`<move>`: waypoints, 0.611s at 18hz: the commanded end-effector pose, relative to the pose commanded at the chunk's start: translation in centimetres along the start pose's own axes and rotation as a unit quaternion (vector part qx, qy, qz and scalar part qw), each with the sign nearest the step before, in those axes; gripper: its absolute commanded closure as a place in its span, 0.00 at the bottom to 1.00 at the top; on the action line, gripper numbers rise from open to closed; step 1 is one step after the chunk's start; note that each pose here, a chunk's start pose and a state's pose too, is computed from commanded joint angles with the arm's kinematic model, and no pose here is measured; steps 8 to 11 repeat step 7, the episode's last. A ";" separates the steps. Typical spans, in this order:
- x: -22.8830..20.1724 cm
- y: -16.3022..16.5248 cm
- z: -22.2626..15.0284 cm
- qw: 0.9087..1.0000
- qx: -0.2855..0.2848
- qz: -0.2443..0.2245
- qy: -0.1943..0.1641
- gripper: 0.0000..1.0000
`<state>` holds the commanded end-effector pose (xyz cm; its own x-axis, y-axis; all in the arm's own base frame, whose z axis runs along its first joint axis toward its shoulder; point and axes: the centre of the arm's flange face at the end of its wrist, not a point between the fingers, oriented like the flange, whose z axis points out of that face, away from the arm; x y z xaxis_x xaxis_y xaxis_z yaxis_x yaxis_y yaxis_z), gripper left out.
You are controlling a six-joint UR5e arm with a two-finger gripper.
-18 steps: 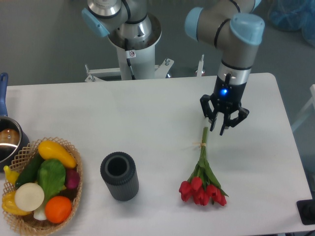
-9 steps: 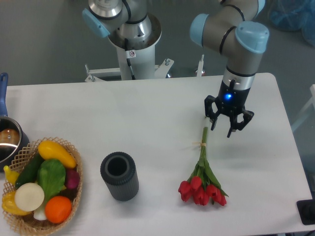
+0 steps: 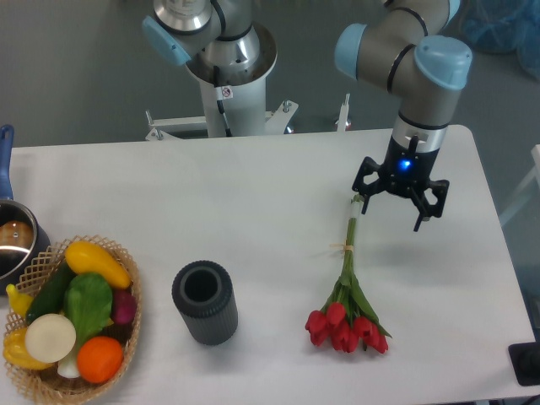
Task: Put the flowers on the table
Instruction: 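Raise the open gripper up away from the tulip stems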
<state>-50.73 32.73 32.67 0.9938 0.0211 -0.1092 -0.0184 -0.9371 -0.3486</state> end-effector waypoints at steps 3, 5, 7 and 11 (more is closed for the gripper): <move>-0.7 0.2 -0.6 1.000 -0.021 0.008 -0.014 0.00; -0.8 0.2 -0.9 1.000 -0.022 0.010 -0.017 0.00; -0.9 0.2 -0.9 1.000 -0.022 0.011 -0.018 0.00; -0.9 0.2 -0.9 1.000 -0.022 0.011 -0.018 0.00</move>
